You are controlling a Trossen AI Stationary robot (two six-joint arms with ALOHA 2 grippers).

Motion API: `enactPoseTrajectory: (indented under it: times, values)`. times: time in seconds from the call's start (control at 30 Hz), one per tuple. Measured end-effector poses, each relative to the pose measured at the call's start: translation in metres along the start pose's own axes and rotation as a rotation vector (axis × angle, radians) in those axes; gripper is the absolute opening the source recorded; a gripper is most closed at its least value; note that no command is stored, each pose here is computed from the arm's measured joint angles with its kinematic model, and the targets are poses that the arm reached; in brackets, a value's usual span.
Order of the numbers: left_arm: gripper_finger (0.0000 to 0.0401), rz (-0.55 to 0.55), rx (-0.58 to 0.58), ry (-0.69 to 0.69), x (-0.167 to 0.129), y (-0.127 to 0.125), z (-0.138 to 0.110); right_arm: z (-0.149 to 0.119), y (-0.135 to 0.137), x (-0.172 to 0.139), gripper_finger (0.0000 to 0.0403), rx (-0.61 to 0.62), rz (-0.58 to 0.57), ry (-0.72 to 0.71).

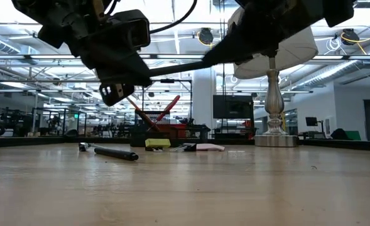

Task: Pick and place office supplies into organizer
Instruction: Put the black pen into the black desk organizer

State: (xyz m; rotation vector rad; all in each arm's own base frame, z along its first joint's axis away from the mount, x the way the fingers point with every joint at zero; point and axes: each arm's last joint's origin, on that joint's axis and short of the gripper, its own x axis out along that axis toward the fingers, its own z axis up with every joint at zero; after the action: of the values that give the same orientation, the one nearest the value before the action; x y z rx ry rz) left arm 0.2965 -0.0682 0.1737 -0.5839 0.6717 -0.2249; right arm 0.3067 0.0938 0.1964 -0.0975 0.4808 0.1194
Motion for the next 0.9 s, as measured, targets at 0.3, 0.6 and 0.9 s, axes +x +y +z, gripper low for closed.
enactPoseTrajectory:
  times: [0.3, 0.6, 0.9]
  values:
    - [0.0038, -0.012, 0.048, -0.070, 0.000, -0.003, 0.006, 0.025, 0.005, -0.020, 0.0141, 0.023, 0.029, -0.170]
    - [0.0038, -0.052, 0.137, -0.168, -0.001, -0.010, 0.013, 0.041, 0.023, -0.069, 0.0136, -0.029, -0.027, -0.325]
    - [0.0038, -0.136, 0.248, -0.346, -0.005, -0.028, 0.024, -0.027, 0.027, -0.089, 0.0121, 0.089, -0.116, -0.551]
